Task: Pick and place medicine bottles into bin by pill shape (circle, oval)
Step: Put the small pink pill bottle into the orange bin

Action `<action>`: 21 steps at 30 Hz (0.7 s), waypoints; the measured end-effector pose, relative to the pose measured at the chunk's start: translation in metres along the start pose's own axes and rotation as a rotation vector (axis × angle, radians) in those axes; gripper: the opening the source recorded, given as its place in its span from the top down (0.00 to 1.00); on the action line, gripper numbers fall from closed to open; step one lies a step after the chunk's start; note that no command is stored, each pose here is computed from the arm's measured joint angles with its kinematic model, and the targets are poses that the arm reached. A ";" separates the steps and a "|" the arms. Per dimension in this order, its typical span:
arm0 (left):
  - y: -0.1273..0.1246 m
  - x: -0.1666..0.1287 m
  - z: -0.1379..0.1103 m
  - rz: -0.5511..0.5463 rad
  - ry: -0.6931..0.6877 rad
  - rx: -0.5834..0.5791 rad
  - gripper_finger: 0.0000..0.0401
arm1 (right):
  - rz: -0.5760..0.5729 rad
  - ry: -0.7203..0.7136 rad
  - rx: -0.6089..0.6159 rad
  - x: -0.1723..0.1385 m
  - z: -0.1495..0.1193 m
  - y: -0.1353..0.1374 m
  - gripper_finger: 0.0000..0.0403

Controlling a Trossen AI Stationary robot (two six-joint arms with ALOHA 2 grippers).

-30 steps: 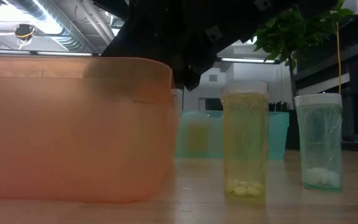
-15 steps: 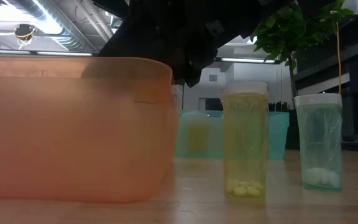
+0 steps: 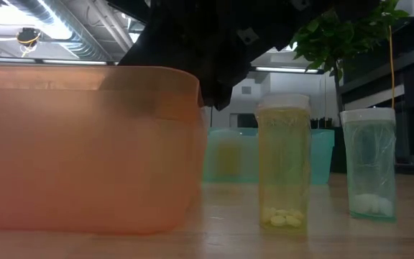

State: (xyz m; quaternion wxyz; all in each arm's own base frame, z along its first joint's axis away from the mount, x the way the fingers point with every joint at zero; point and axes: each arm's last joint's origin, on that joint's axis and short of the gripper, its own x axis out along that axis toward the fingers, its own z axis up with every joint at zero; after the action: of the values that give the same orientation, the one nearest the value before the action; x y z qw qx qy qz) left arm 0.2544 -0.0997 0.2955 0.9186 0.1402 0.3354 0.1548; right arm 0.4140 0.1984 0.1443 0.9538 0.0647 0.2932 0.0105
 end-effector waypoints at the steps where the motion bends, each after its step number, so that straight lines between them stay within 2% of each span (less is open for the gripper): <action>1: 0.000 0.000 0.000 0.000 0.000 0.000 0.51 | 0.001 0.000 -0.001 0.000 0.000 0.000 0.67; 12: 0.000 0.000 0.000 0.000 0.000 0.000 0.51 | 0.006 0.002 -0.003 0.000 0.000 0.000 0.49; 21: 0.000 0.000 0.000 0.000 0.000 0.000 0.51 | 0.007 0.001 -0.017 0.000 0.001 0.000 0.54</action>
State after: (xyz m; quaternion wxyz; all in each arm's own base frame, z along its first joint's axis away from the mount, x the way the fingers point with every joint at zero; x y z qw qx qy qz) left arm 0.2544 -0.0997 0.2955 0.9186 0.1402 0.3354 0.1548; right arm 0.4142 0.1983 0.1449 0.9542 0.0576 0.2932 0.0162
